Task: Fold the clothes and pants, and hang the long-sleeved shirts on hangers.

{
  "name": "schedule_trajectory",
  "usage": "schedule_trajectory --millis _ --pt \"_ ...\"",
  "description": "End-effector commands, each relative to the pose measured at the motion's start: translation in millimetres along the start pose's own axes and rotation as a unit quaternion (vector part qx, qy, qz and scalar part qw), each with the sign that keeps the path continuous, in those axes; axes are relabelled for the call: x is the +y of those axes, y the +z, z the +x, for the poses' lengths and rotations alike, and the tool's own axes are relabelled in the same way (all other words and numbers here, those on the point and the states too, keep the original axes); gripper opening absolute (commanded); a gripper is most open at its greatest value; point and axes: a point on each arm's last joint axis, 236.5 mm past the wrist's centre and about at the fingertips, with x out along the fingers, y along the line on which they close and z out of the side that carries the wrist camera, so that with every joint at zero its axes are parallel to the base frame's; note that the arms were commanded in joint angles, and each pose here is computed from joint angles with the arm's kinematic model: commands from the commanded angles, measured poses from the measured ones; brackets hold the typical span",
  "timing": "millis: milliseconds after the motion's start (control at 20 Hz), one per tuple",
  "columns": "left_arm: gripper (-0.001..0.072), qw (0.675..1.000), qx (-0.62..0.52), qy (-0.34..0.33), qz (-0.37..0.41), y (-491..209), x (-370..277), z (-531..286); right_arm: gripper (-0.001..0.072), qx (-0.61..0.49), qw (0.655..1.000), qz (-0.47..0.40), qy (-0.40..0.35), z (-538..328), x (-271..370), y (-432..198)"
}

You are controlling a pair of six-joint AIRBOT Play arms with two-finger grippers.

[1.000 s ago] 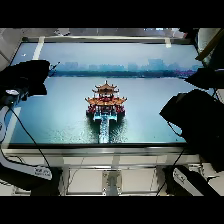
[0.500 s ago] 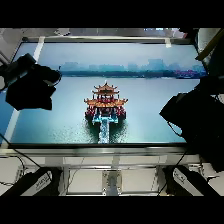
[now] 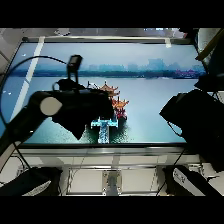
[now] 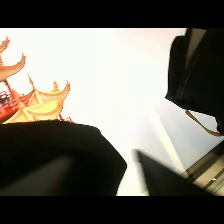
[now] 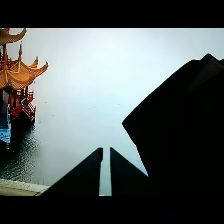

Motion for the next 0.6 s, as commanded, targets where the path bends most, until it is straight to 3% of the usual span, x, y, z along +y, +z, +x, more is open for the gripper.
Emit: schedule_trajectory --millis 0,200,400,550 --pt "0.0703 0.999 -0.047 0.005 0.012 21.6 2.0 7.7 0.0212 0.001 0.999 0.007 0.047 11.6 16.4 5.4" --pt "0.0702 0.987 -0.058 0.128 -0.079 42.1 129.1 -54.6 0.0338 0.045 0.989 0.034 0.139 43.4 46.9 -16.6" --pt "0.0701 0.942 0.096 0.251 -0.202 -60.1 238.7 -109.7 0.035 0.116 0.966 0.052 0.224 103.9 102.6 -72.3" --pt "0.0701 0.91 0.107 0.281 -0.285 -110.6 281.1 -122.3 0.035 0.059 0.974 0.034 0.215 163.4 143.3 -69.5"
